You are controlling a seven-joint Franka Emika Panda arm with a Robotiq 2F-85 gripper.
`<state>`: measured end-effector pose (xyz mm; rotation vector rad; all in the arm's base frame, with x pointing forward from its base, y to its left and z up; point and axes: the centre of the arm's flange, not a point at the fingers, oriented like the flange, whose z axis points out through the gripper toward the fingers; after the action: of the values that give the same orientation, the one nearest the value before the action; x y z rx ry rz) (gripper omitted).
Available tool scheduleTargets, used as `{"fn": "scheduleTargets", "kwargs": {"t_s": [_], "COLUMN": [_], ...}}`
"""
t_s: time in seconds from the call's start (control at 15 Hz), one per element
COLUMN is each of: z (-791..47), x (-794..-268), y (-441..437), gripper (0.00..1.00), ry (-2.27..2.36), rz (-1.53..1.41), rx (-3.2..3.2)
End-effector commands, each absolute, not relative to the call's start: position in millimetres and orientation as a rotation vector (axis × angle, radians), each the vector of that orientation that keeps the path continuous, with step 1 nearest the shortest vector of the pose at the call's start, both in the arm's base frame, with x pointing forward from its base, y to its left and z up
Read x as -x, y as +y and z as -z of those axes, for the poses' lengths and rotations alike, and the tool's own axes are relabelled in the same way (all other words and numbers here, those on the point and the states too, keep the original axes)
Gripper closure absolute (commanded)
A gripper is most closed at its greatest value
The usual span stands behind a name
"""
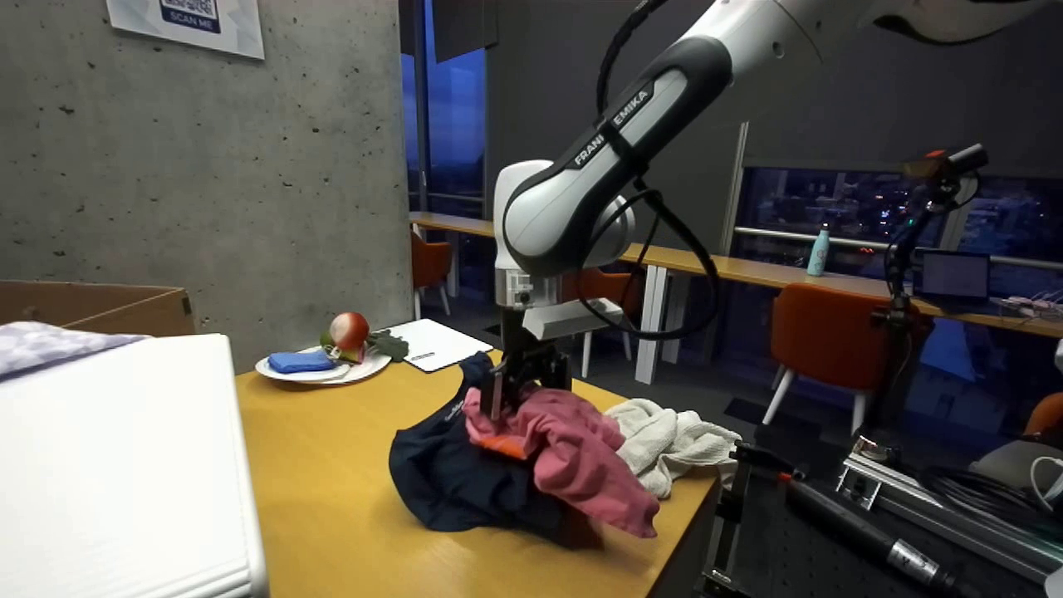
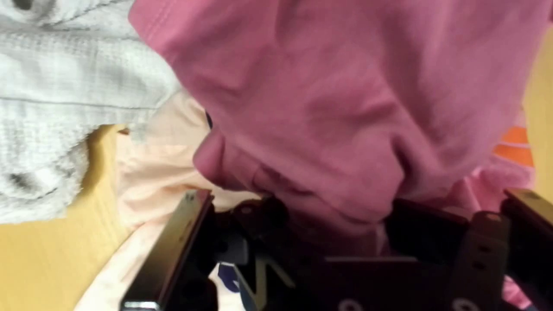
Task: Put the pink shirt on the blue shirt, then put them on the peach shirt, then put them on the white towel and move them backwards
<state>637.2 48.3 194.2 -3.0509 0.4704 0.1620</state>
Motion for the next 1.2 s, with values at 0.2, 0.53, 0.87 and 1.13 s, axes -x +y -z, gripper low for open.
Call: {"fn": "scheduleTargets", "kwargs": {"t_s": [0.2, 0.53, 0.87, 1.13], "z": [-289, -311, -269, -225], "x": [-589, -553, -506, -482], "y": [-13, -53, -64, -81], "gripper": [0.90, 0.90, 0.90, 0.90], "ry": [0.623, 0.743, 0.808, 0.845], "rz": [-0.034, -0.012, -0.149, -0.250], "rx": [3.141, 3.167, 3.178, 3.216]}}
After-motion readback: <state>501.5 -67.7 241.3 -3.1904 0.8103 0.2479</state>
